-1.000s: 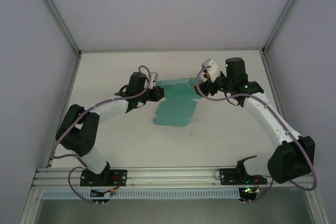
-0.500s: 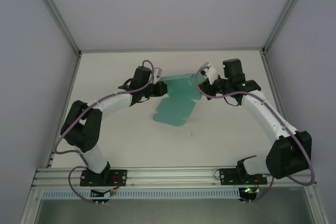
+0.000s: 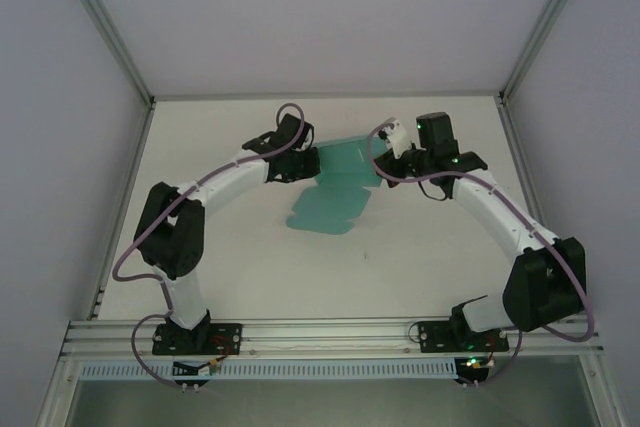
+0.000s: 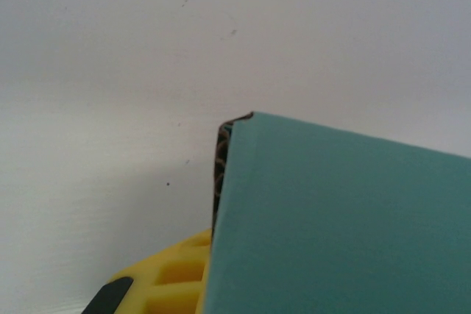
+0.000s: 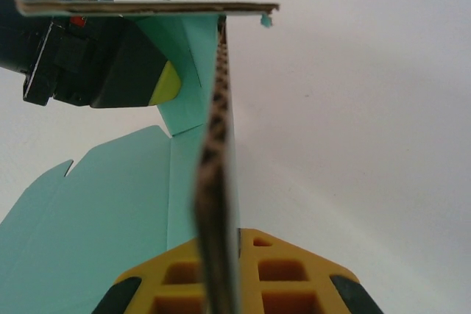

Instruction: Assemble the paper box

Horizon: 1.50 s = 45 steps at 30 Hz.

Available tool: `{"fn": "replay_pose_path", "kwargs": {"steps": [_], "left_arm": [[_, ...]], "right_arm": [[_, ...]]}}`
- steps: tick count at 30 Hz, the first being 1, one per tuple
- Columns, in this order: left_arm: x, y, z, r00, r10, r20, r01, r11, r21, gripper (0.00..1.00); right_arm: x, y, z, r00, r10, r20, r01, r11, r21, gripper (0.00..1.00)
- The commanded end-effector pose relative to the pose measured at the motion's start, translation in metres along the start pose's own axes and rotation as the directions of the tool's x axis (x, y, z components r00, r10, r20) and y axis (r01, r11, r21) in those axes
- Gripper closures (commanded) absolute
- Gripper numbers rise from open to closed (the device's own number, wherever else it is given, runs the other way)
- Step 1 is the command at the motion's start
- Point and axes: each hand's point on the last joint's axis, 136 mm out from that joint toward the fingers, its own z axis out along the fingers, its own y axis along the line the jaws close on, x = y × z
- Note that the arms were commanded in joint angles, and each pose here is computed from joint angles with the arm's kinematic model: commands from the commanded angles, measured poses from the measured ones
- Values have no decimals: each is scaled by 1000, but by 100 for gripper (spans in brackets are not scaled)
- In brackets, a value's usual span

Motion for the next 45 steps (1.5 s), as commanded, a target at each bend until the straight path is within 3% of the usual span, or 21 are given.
{"fn": "replay_pose_path", "kwargs": {"steps": [1, 5, 8, 10, 14, 22, 31, 34, 37, 40, 41, 43, 44, 45], "left_arm": [[-1, 80, 7, 996, -62, 60, 78, 944, -320, 100], [-6, 77, -1, 997, -35, 66, 55, 943, -328, 100], [-7, 51, 2, 997, 9, 79, 5, 985, -173, 100], [-8, 32, 2, 995, 31, 96, -25, 998, -56, 90], [-11, 17, 0, 991, 54, 122, -59, 997, 39, 82], [-17, 0, -13, 978, 52, 201, -107, 956, 272, 75], [-15, -9, -37, 947, 138, 292, -241, 902, 358, 73], [-16, -6, -43, 937, 122, 326, -249, 890, 382, 80], [-19, -1, -47, 937, 115, 329, -239, 899, 366, 100], [-19, 8, -47, 935, 134, 329, -240, 921, 308, 100], [-20, 14, -45, 937, 135, 321, -230, 933, 277, 100], [-19, 23, -41, 945, 153, 288, -219, 952, 212, 100], [-19, 32, -39, 952, 152, 267, -199, 967, 162, 100], [-16, 38, -37, 956, 161, 247, -194, 974, 117, 100]], "right_arm": [[-11, 30, -7, 999, 10, 48, -4, 991, -132, 100], [-13, 35, -8, 998, 6, 65, 5, 987, -163, 100], [-16, 43, -8, 996, 5, 83, 13, 976, -215, 100], [-18, 50, -9, 996, 2, 92, 21, 968, -249, 100], [-22, 60, -17, 993, -22, 115, 55, 955, -292, 100], [-20, 79, -30, 993, -48, 111, 87, 921, -379, 100], [-21, 94, -45, 984, -99, 150, 155, 890, -429, 100], [-18, 94, -45, 985, -99, 142, 151, 889, -433, 100], [-15, 89, -40, 988, -90, 125, 135, 899, -417, 99], [-14, 78, -33, 991, -81, 106, 114, 927, -358, 80], [-14, 74, -32, 991, -85, 101, 114, 936, -334, 62], [-13, 67, -30, 989, -101, 104, 127, 951, -284, 43], [-12, 60, -30, 986, -121, 111, 145, 961, -235, 28], [-11, 52, -29, 983, -141, 114, 160, 971, -177, 20]]}}
